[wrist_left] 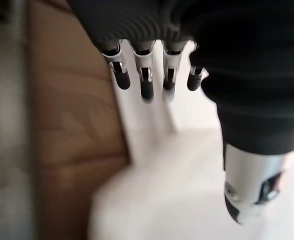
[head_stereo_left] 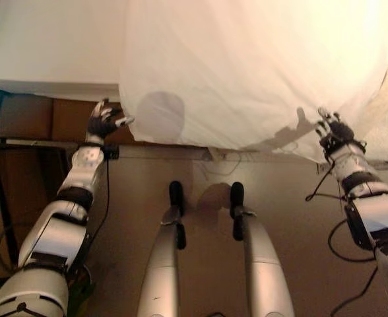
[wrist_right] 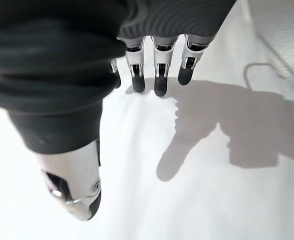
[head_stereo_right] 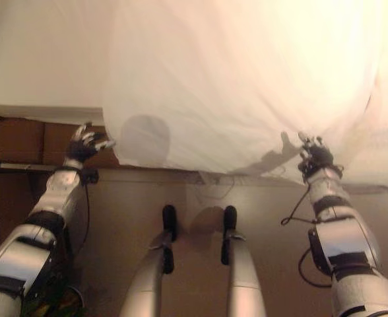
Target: Make the bed
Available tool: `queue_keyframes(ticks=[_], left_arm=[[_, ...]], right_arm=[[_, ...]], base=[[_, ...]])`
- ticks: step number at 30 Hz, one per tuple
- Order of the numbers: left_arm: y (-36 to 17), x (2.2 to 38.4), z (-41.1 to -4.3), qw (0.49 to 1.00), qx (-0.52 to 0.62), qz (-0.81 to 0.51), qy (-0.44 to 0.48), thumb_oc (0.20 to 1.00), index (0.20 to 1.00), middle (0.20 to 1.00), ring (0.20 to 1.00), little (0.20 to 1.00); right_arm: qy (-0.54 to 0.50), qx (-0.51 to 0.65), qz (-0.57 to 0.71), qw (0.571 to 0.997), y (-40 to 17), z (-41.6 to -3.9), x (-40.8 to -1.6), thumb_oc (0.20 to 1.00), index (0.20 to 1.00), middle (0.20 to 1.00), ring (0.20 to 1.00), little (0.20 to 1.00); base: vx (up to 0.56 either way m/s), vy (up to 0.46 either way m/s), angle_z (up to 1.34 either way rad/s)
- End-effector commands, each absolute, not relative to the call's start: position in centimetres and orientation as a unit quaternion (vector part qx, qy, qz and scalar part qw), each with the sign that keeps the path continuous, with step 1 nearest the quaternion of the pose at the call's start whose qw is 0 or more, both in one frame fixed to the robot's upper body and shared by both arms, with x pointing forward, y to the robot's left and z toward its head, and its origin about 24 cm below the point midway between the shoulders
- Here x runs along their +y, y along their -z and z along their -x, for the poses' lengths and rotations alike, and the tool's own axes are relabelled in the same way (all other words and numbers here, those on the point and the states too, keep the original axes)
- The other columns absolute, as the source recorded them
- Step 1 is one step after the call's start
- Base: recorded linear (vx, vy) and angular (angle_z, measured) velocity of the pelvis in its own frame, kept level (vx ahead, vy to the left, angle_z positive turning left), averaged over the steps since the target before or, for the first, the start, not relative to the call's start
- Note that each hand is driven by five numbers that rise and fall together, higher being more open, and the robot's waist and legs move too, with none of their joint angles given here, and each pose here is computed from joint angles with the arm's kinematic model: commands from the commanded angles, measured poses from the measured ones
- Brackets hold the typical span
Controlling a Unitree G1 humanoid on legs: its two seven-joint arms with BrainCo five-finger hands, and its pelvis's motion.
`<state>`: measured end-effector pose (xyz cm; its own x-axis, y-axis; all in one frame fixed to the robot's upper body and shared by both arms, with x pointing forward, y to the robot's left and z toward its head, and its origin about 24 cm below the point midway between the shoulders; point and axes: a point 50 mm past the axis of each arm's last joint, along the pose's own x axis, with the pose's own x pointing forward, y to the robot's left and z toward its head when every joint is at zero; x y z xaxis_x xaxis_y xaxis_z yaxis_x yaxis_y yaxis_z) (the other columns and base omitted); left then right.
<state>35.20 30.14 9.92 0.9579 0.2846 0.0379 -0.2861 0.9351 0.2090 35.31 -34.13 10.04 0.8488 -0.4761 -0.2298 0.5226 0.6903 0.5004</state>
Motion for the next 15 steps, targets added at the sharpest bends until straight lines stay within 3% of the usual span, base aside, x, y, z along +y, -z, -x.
queue_keyframes(ticks=[1, 6, 8, 11, 15], left_arm=[[-5.6, 29.9, -33.7, 0.984, 0.056, -0.06, -0.158, 1.0, 1.0, 1.0, 1.0, 1.0], [-0.2, 28.1, -31.1, 0.981, 0.142, -0.052, -0.123, 1.0, 1.0, 1.0, 1.0, 1.0], [4.2, 26.7, -28.1, 0.969, 0.223, -0.043, -0.099, 1.0, 1.0, 1.0, 1.0, 1.0], [6.8, 25.2, -26.2, 0.958, 0.275, -0.02, -0.082, 1.0, 1.0, 1.0, 1.0, 1.0], [11.4, 23.0, -21.0, 0.921, 0.388, -0.017, -0.039, 1.0, 1.0, 1.0, 1.0, 1.0]], right_arm=[[0.317, 0.062, -0.297, 0.898, -6.2, -32.4, -35.6, 1.0, 1.0, 1.0, 1.0, 1.0], [0.318, 0.128, -0.293, 0.892, -0.8, -29.4, -34.5, 1.0, 1.0, 1.0, 1.0, 1.0], [0.305, 0.166, -0.336, 0.876, 3.6, -27.1, -31.7, 1.0, 1.0, 1.0, 1.0, 1.0], [0.275, 0.216, -0.32, 0.881, 6.1, -25.6, -29.8, 1.0, 1.0, 1.0, 1.0, 1.0], [0.278, 0.286, -0.348, 0.849, 10.5, -21.0, -26.9, 1.0, 1.0, 1.0, 1.0, 1.0]], base=[[0.08, -0.033, 0.08], [0.1, -0.023, 0.01], [0.12, -0.023, -0.01], [0.07, 0.021, 0.02], [0.11, 0.047, -0.2]])
